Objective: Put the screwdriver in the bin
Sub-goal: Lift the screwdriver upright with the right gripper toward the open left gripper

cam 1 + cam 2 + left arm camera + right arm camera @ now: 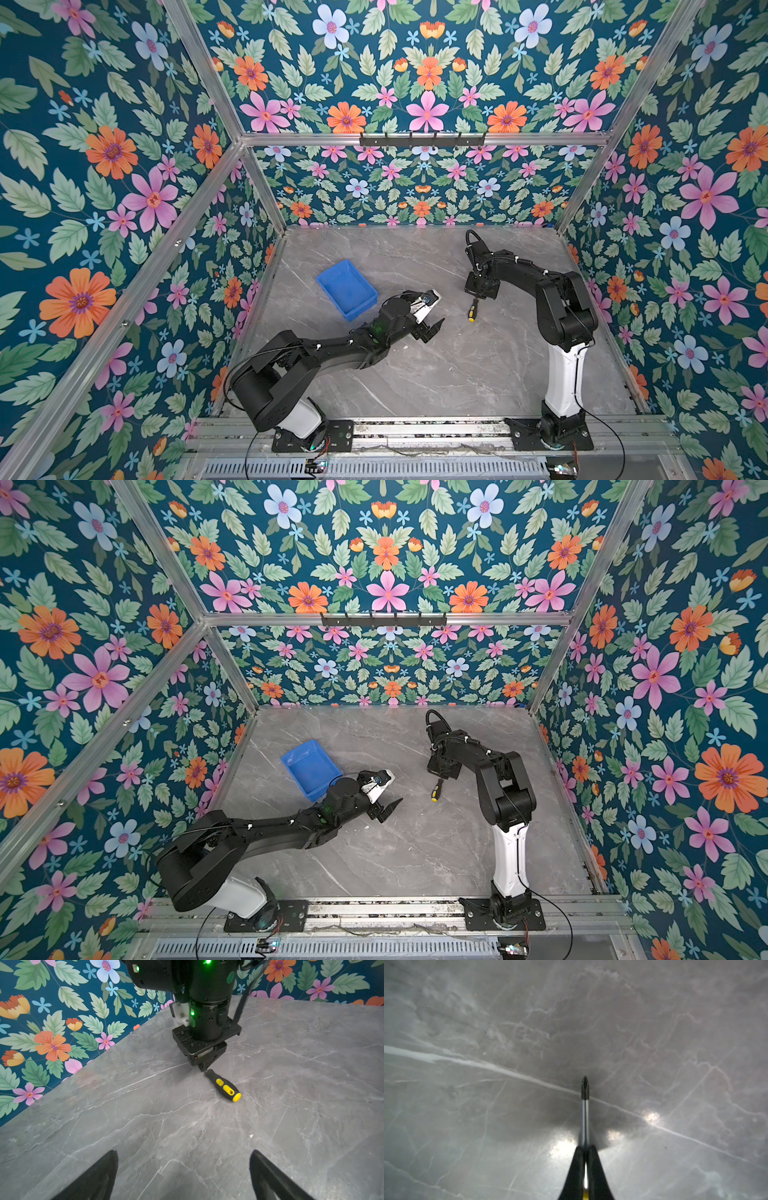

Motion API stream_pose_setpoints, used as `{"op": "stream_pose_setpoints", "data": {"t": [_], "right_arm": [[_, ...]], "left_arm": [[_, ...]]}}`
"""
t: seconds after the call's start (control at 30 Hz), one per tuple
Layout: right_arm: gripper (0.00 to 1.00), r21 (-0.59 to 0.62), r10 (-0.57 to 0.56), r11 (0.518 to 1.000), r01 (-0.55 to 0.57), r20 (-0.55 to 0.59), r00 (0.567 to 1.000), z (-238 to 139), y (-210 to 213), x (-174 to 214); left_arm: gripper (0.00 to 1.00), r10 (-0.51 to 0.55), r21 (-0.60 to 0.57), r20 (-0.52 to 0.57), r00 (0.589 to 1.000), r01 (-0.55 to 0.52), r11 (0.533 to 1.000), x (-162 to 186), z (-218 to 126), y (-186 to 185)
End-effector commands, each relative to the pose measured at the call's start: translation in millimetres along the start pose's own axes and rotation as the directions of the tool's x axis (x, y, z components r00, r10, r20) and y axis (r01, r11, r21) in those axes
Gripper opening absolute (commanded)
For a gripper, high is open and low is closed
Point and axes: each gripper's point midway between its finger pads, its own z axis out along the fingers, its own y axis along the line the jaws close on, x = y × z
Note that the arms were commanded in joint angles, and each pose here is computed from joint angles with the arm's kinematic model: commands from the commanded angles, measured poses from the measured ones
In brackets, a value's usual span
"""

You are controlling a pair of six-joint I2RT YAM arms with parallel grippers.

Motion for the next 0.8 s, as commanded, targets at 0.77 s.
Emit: {"op": "stream_pose_setpoints", "data": {"t": [0.77], "right_arm": [[0.0, -0.614, -0.001, 0.561, 0.555, 0.67, 0.742, -234, 73, -5]], "left_arm": [[0.92, -0.597, 0.358, 0.233, 0.768, 0.503, 0.787, -123, 9, 0]]}}
